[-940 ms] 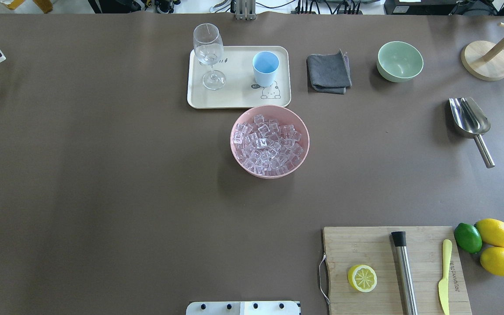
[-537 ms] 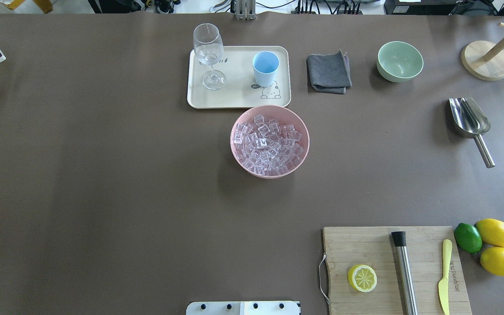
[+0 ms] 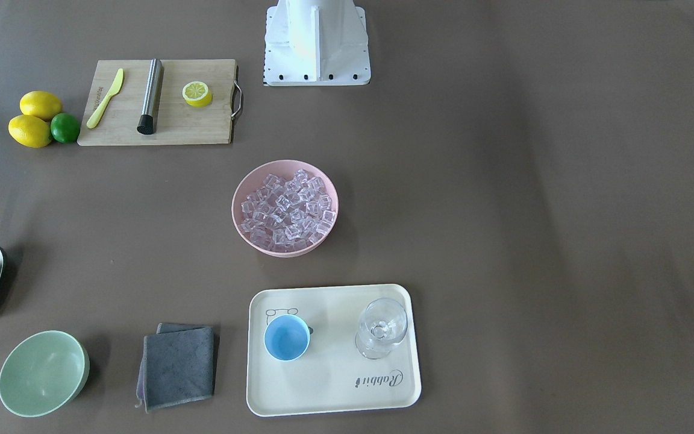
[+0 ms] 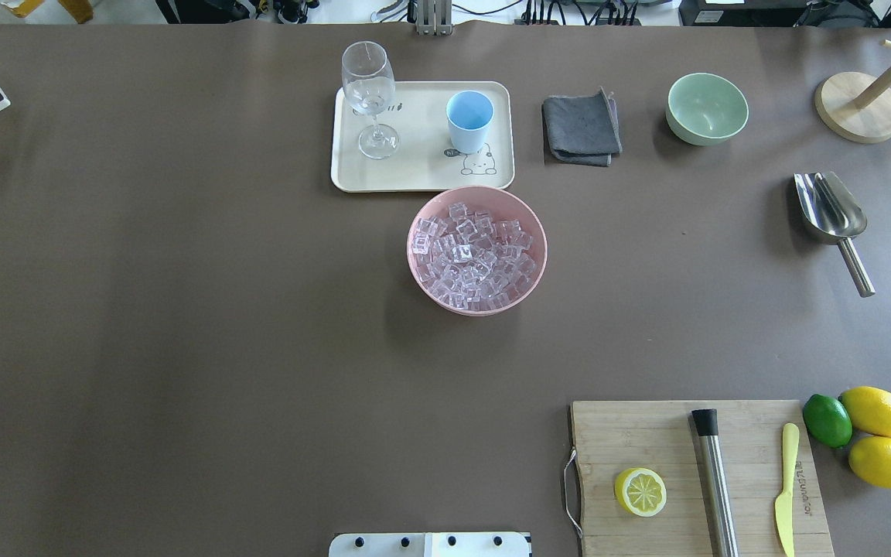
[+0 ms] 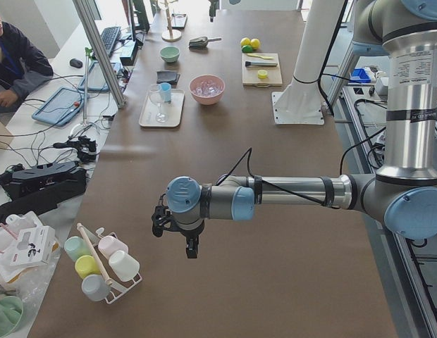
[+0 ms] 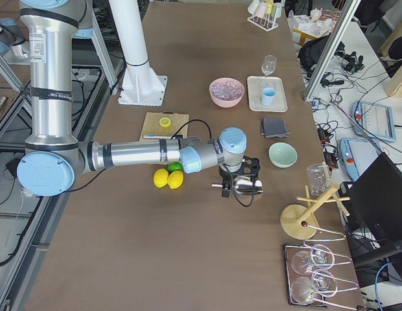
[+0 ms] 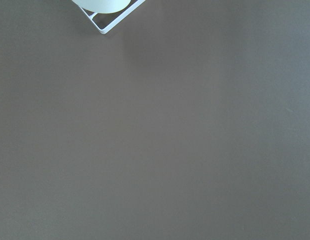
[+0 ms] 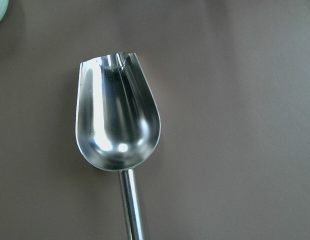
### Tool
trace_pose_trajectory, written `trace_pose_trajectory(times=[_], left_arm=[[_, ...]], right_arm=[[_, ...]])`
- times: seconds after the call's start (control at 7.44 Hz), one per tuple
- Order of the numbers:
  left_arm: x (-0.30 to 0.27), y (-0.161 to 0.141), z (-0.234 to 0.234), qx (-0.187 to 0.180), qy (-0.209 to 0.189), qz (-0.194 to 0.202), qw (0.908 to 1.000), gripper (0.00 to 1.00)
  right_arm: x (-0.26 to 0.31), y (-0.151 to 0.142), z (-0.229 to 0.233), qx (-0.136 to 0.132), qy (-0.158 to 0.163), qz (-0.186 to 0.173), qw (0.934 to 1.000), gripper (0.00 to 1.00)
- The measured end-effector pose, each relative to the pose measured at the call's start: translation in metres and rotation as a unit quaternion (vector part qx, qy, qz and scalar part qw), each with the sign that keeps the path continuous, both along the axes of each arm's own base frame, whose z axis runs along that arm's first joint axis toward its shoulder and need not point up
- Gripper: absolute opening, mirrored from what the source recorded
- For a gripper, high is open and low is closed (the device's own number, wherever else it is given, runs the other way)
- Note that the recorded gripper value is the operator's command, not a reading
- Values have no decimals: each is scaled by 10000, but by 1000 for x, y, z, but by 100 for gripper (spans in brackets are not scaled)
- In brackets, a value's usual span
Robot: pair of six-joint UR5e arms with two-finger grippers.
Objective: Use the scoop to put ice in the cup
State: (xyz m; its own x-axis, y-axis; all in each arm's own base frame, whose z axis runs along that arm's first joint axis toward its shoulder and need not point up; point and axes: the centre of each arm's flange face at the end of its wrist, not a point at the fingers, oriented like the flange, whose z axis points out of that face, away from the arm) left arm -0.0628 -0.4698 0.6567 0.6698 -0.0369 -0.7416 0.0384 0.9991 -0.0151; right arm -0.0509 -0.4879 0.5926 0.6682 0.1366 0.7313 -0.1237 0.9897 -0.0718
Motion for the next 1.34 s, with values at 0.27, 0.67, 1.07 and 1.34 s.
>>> trace_pose_trajectory(times=[0.27,0.67,1.07,1.34], left_arm=[[8,-1,0,5,-2,95,10000,99],[13,-3,-5,75,8,152,9999,99],[37,-5,-4,155,0,406,9991,99],[52,-6,-5,163,0,551,9983,99]], right_arm=[[-31,7,6,105,-37,-284,9995,99],[-64,17,33,374,167,-881,9953,99],[-82,0,37,582,408,-1075,9917,99],[-97,-7,41,562,420,-1186,9905,99]])
